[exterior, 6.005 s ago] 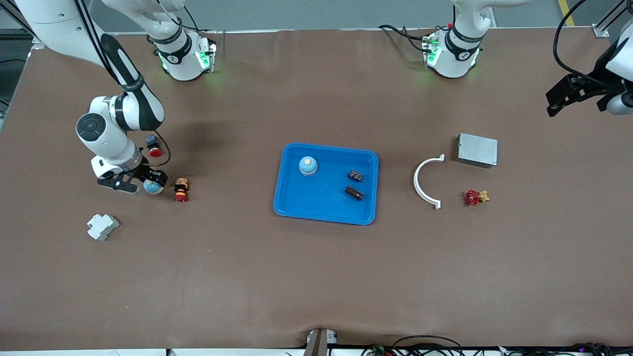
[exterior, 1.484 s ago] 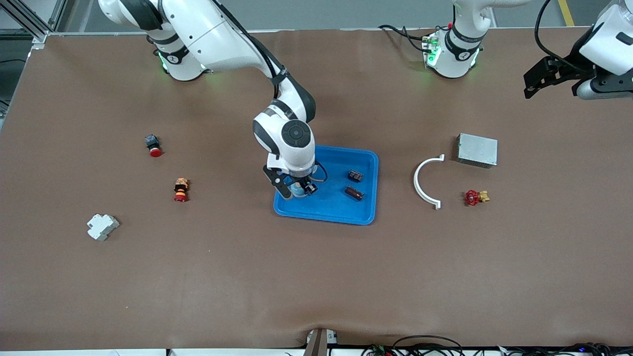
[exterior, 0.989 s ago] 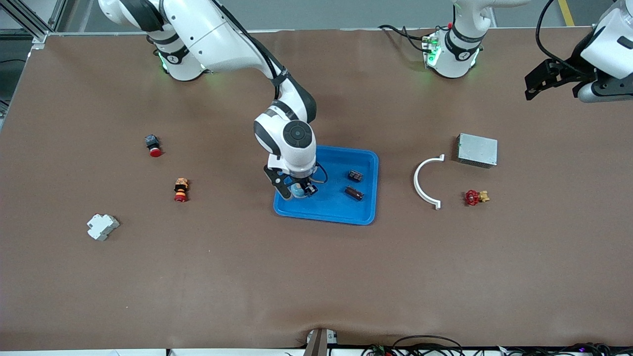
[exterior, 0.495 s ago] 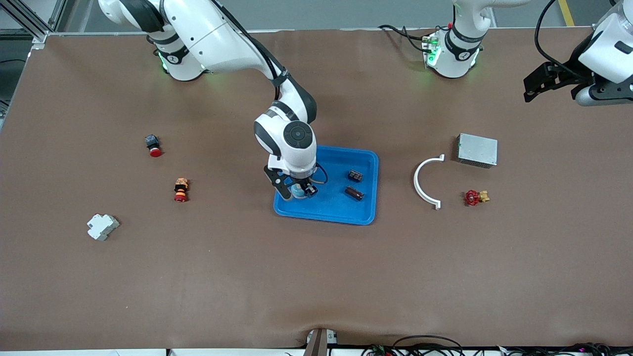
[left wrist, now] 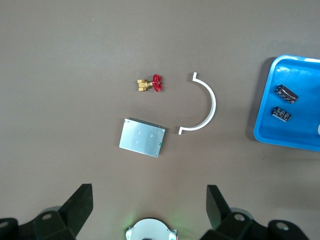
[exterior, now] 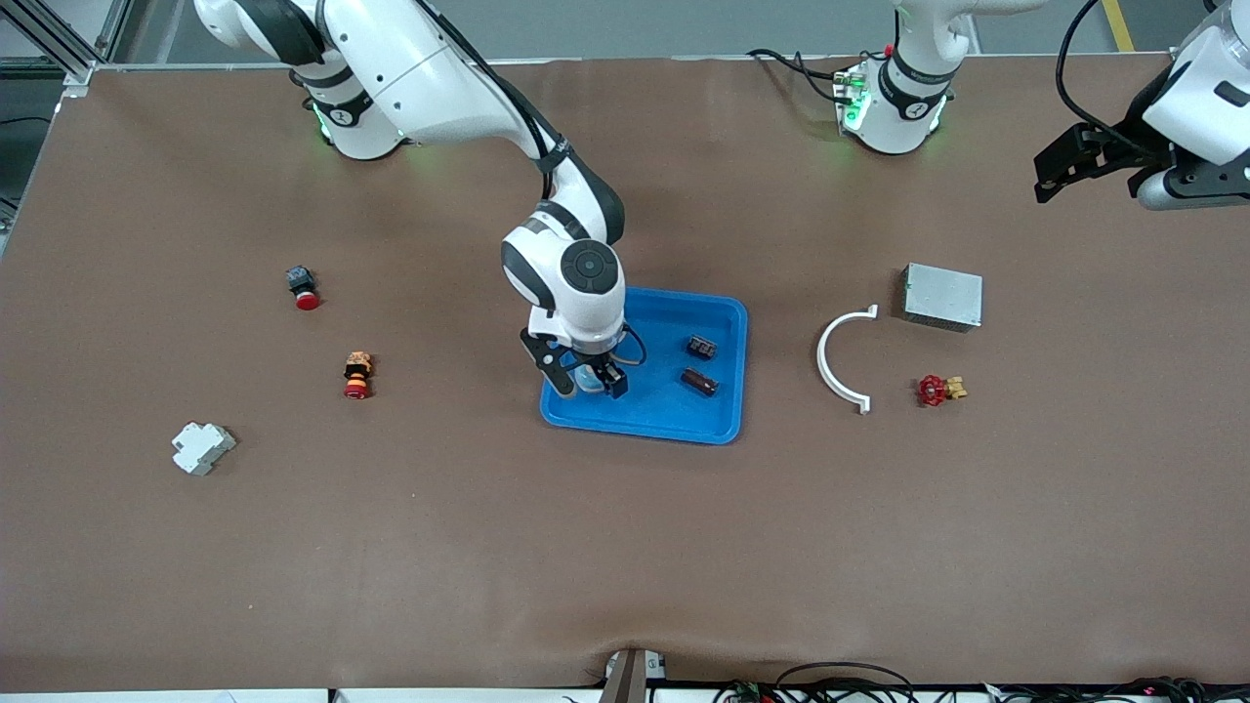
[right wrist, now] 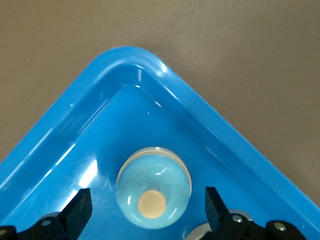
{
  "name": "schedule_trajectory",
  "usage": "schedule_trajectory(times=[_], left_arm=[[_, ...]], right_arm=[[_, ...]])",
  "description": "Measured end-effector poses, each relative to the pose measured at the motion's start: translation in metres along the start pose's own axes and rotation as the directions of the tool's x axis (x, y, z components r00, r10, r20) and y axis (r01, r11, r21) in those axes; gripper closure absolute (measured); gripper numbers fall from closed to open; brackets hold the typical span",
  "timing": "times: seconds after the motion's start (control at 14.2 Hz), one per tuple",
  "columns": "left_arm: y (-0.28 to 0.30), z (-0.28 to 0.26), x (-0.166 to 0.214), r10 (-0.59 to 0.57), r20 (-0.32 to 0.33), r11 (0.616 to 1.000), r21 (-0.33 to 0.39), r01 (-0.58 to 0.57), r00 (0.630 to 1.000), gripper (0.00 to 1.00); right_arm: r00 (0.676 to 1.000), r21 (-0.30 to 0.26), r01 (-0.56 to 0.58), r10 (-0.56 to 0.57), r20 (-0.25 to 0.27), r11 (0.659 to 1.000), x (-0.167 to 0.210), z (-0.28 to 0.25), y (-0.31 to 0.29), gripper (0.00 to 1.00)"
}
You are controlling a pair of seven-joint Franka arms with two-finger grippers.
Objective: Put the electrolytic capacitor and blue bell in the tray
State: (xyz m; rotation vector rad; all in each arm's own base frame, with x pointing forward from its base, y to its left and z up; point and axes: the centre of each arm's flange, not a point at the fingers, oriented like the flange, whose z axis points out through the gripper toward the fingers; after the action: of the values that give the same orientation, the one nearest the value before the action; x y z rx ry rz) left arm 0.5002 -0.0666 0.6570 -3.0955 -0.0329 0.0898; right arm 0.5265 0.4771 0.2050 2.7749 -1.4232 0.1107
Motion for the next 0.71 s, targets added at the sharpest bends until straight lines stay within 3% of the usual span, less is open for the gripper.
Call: schedule_trajectory(times=[0.21, 0.42, 0.71], left_arm=[[0.0, -0.003, 0.0, -0.003, -0.01, 1.0, -0.002, 0.003, 1.0, 0.0], [-0.001, -0.006, 0.0, -0.005, -0.017, 1.0, -0.003, 0.005, 1.0, 0.0], [-0.003, -0.005, 0.001, -0.008, -0.016, 1.0, -0.003, 0.008, 1.0, 0.0]], right_arm=[[1.0, -0.051, 0.004, -0.005, -0.016, 0.999, 0.004, -0.022, -0.008, 0.0], [0.997, -0.099, 0.078, -0.08, -0.023, 0.992, 0.018, -0.054, -0.013, 0.0], [0.973, -0.125, 0.227, -0.229, -0.002, 0.966, 0.094, -0.119, -0.006, 0.0]])
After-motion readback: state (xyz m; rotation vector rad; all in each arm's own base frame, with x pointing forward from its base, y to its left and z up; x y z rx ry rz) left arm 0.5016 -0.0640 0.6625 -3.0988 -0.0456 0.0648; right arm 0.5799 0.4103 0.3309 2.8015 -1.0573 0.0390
